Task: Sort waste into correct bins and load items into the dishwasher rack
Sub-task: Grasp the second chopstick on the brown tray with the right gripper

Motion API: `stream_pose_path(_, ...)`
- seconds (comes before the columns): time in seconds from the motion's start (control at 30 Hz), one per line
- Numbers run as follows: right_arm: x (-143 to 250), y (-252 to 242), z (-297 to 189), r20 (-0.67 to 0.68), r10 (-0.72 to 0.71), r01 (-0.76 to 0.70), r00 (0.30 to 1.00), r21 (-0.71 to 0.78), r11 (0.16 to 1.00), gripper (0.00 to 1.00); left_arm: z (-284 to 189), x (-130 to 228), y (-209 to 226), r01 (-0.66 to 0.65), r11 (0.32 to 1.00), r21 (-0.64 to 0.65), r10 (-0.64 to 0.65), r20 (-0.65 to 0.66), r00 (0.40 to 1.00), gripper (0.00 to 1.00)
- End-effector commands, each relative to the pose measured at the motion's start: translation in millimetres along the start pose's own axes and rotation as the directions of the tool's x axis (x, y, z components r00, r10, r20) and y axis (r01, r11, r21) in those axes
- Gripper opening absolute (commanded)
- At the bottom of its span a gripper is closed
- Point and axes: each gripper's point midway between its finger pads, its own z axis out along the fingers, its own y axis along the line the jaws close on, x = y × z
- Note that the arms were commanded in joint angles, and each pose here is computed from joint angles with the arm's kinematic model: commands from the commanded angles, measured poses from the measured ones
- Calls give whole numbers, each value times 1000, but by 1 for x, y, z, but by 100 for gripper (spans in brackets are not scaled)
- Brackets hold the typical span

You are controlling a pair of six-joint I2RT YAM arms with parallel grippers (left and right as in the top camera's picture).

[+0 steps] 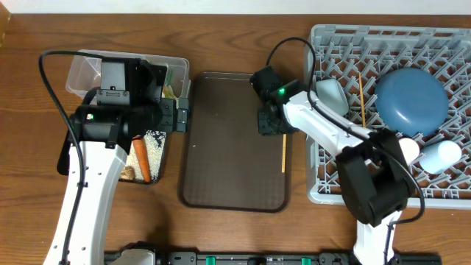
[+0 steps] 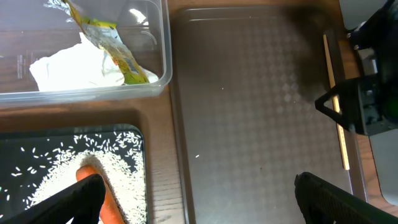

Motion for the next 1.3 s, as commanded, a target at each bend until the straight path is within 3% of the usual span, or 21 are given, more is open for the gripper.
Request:
stream_pose_path(0.0, 1, -10, 11, -7, 35, -35, 999, 55, 998, 39, -5, -3, -2, -23, 1000, 7, 23, 14, 1000, 98)
stream_pose_path(0.33, 5, -23, 16, -12, 65, -63, 998, 127, 990, 37, -5, -3, -2, -23, 1000, 7, 23, 14, 1000, 98)
stream_pose_path(0.5, 12, -19, 20, -40, 66, -61, 997, 100, 993, 30, -5, -3, -2, -23, 1000, 7, 23, 14, 1000, 98)
stream_pose_path(0.6, 13, -17, 22, -39, 64, -60, 997, 95, 994, 15, -5, -3, -2, -23, 1000, 7, 23, 14, 1000, 98)
stream_pose_path(0.93, 14, -9, 30, -33, 67, -66, 997, 45, 997, 10, -5, -3, -2, -23, 1000, 7, 23, 14, 1000, 98)
stream_pose_path(1.07, 13, 3, 31, -39, -33, 32, 999, -27, 999, 2, -5, -3, -2, -23, 1000, 7, 23, 14, 1000, 98)
stream_pose_path(1.17, 11, 21, 29, -31, -189, 182, 982, -150, 972, 1, -5, -3, -2, -22, 1000, 7, 22, 14, 1000, 98)
stream_pose_path(1.27, 9, 19, 23, -40, -213, 201, 976, -200, 959, 1, -5, -3, -2, -23, 1000, 7, 23, 14, 1000, 98)
